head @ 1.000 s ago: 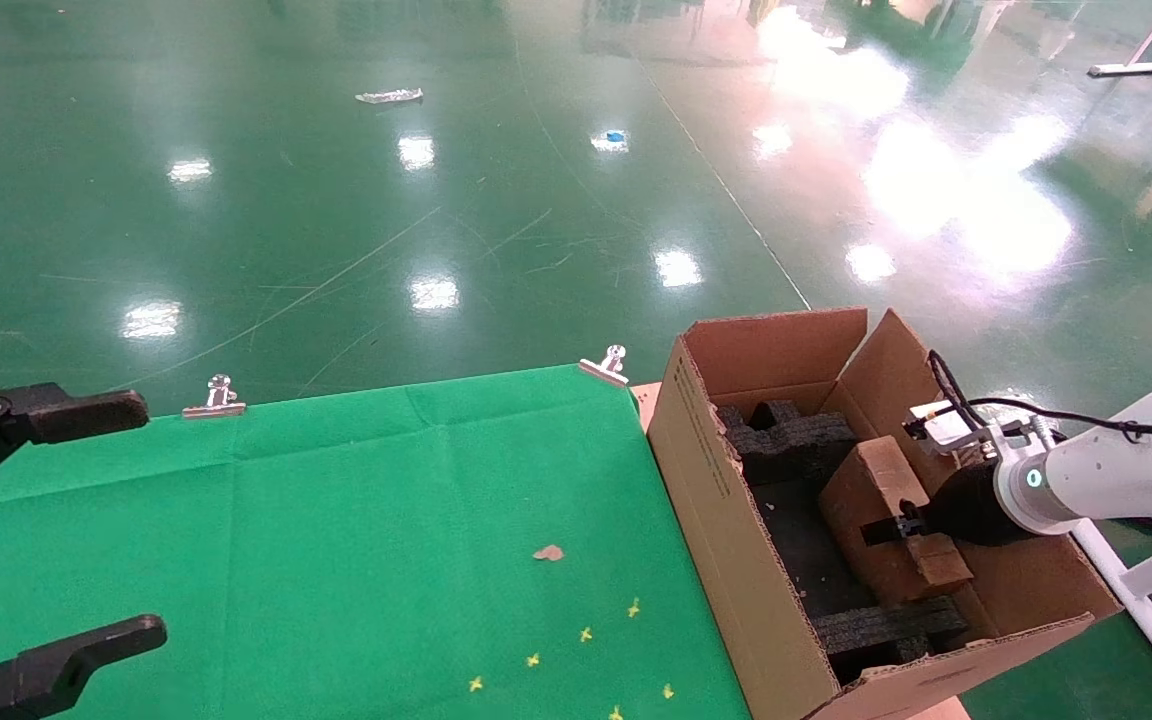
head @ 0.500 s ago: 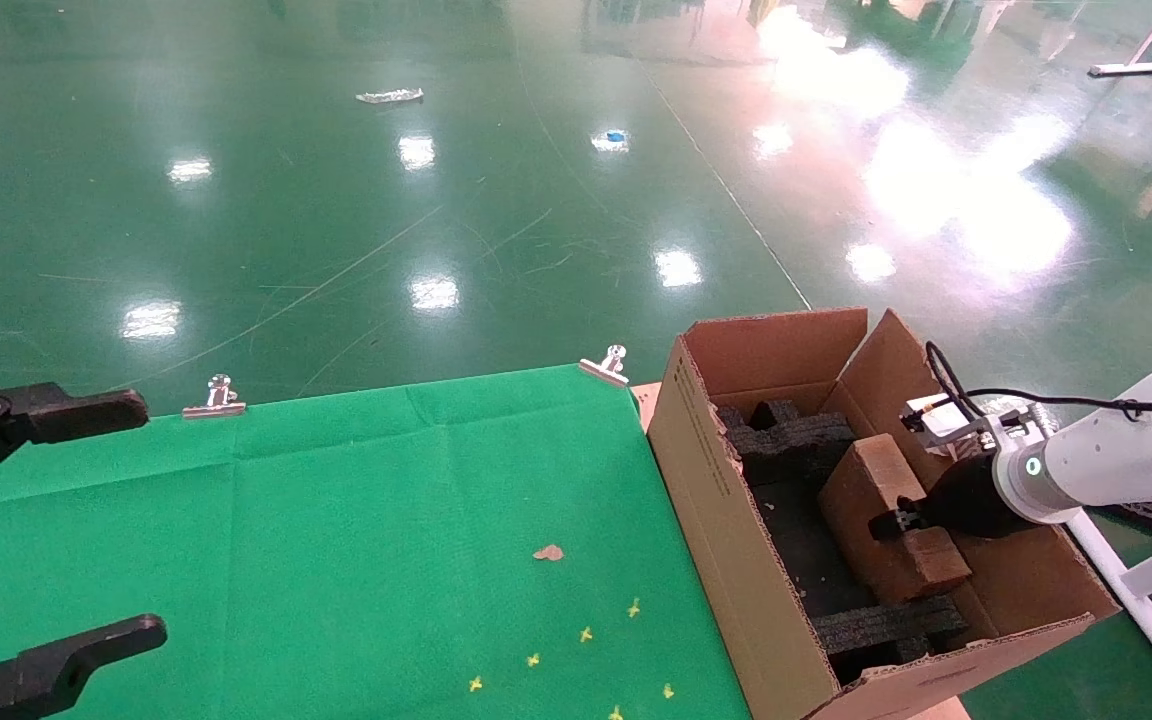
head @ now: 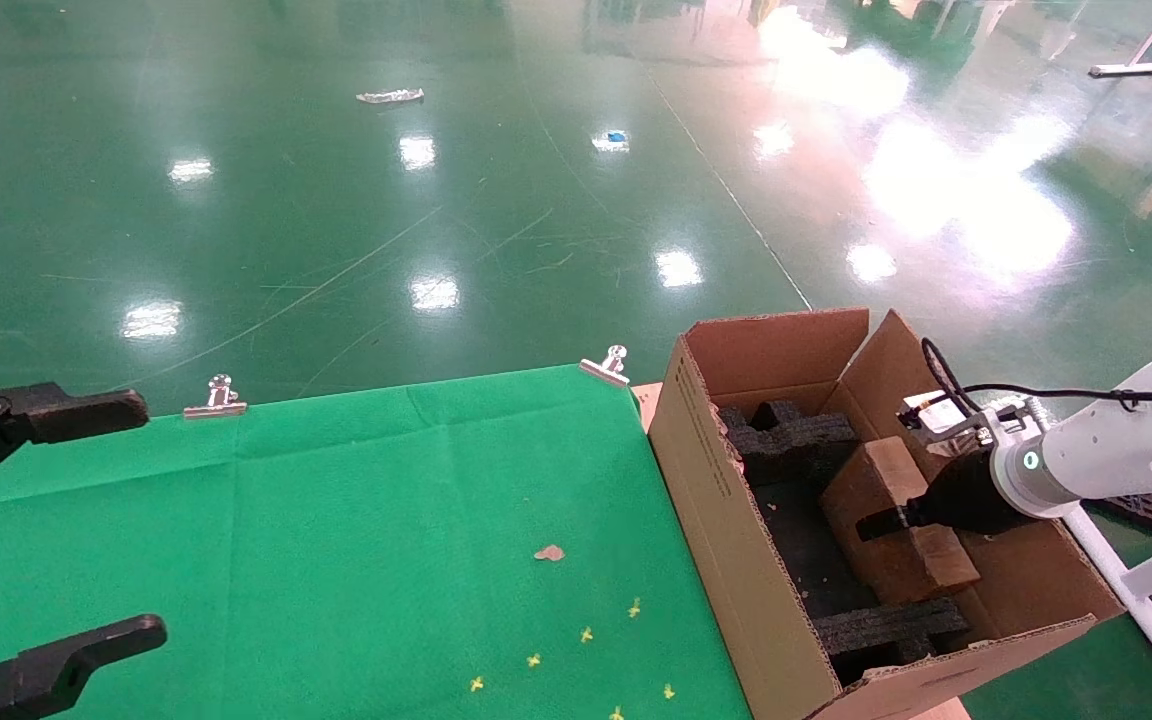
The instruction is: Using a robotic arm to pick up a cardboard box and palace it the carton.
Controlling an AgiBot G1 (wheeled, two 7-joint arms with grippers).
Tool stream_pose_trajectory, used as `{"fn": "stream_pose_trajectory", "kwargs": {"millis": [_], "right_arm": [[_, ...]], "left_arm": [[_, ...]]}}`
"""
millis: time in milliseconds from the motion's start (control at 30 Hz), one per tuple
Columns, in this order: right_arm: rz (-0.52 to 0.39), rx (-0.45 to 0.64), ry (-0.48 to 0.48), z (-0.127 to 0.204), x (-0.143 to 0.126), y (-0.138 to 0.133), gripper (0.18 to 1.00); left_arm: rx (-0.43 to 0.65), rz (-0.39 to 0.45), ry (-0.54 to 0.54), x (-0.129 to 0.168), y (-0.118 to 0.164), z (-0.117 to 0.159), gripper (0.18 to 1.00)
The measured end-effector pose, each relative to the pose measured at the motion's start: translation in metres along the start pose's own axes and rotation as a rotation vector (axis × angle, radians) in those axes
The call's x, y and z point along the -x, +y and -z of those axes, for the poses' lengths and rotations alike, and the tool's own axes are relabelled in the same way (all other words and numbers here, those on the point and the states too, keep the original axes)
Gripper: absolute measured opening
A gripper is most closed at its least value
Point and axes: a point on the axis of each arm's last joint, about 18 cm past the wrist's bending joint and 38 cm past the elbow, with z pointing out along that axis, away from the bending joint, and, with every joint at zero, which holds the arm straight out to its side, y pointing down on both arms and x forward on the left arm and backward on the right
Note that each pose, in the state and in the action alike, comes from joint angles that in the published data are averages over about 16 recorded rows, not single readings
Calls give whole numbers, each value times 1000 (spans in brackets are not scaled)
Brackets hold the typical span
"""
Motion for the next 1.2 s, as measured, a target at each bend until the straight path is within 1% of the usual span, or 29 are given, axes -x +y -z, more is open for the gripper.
{"fn": "stream_pose_trajectory", "kwargs": {"millis": [67, 267, 467, 667, 867, 1067, 1200], "right_arm": [[1, 2, 0, 0, 0, 0, 771], [3, 6, 0, 1, 0, 0, 878], [6, 0, -7, 3, 1, -4, 948], [6, -52, -35, 18, 2, -20, 987], [10, -166, -82, 54, 1, -50, 999], [36, -329, -126, 111, -1, -85, 1000], [66, -433, -141, 151, -1, -102, 1000]], "left_arm": [[0, 0, 0, 0, 0, 0, 1001], [0, 0, 0, 0, 0, 0, 1001], [0, 0, 0, 0, 0, 0, 1001], [0, 0, 0, 0, 0, 0, 1001], [0, 0, 0, 0, 0, 0, 1001], [0, 0, 0, 0, 0, 0, 1001], [0, 0, 0, 0, 0, 0, 1001]]}}
